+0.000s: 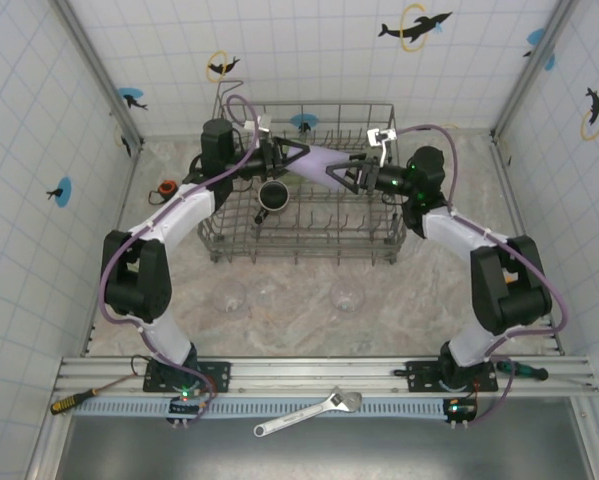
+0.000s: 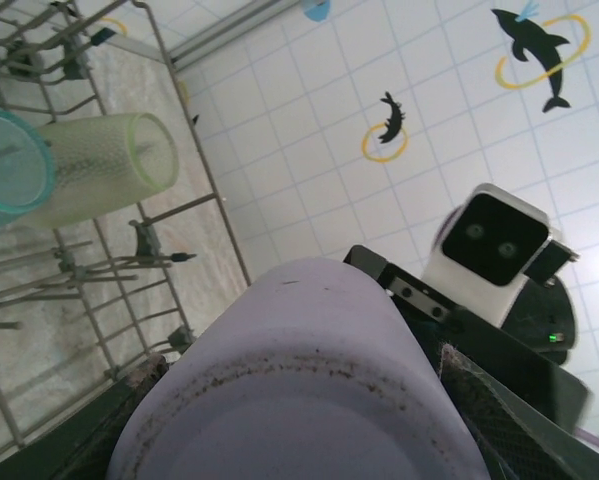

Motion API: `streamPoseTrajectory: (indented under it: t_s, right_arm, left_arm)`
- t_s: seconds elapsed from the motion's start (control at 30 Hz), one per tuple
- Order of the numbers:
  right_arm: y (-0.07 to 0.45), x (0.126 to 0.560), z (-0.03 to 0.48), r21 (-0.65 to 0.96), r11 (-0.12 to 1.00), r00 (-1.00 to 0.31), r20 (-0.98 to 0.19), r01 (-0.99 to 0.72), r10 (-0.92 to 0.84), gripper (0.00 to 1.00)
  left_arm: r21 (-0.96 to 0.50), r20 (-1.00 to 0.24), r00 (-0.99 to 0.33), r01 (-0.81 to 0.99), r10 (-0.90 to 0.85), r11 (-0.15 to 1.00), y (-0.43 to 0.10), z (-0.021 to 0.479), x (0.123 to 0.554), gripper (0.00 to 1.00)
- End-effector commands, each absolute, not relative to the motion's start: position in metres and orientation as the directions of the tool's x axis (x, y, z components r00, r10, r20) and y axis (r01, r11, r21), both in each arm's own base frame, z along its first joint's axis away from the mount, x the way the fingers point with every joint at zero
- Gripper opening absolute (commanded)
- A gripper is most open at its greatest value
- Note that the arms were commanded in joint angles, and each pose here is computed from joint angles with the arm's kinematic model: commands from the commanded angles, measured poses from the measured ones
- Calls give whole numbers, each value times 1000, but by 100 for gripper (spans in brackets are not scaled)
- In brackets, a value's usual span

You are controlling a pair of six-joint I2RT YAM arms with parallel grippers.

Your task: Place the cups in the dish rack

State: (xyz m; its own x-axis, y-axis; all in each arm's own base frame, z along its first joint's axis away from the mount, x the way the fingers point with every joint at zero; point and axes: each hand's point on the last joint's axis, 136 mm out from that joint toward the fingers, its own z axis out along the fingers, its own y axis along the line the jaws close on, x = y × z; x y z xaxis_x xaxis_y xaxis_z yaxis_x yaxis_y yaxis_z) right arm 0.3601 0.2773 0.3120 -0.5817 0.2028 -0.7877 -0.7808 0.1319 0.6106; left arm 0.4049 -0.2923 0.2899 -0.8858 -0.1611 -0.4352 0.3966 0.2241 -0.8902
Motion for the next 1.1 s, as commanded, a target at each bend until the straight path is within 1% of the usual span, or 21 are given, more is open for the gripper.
streamPoseTrajectory:
  t_s: [0.0, 0.17, 0.3, 0.4, 0.6, 0.77, 0.8, 0.9, 1.07]
  right_arm:
    - [270, 357, 312, 563, 242, -538, -827, -790, 166, 100]
    - [260, 357, 307, 547, 358, -531, -834, -757, 152, 100]
    - [249, 355, 297, 494, 492, -510, -853, -717, 112, 100]
    - [232, 358, 285, 467, 608, -515, -850, -642, 110, 100]
    - [200, 355, 269, 420, 750, -516, -848, -511, 122, 99]
    - [185, 344, 268, 386, 790, -503, -857, -476, 116, 100]
    - [183, 342, 267, 382, 796, -500, -858, -469, 116, 100]
    - [172, 336, 265, 366, 822, -491, -863, -437, 123, 100]
    - [160, 328, 261, 333, 852, -482, -869, -404, 112, 100]
  left_arm:
    - [-855, -498, -847, 443, -186, 272, -284, 310, 409, 0]
    - [-830, -521, -830, 438, -200, 347, -280, 311, 420, 0]
    - [-816, -536, -812, 427, -231, 390, -276, 317, 430, 0]
    - [-799, -553, -795, 422, -249, 427, -273, 321, 434, 0]
    - [-697, -625, -751, 413, -214, 587, -272, 322, 442, 0]
    - [-598, -668, -729, 407, -150, 690, -279, 318, 448, 0]
    - [-576, -676, -728, 422, -117, 701, -291, 316, 442, 0]
    - [-493, -696, -715, 412, -64, 766, -295, 307, 444, 0]
    - [-390, -710, -704, 403, 9, 828, -302, 296, 445, 0]
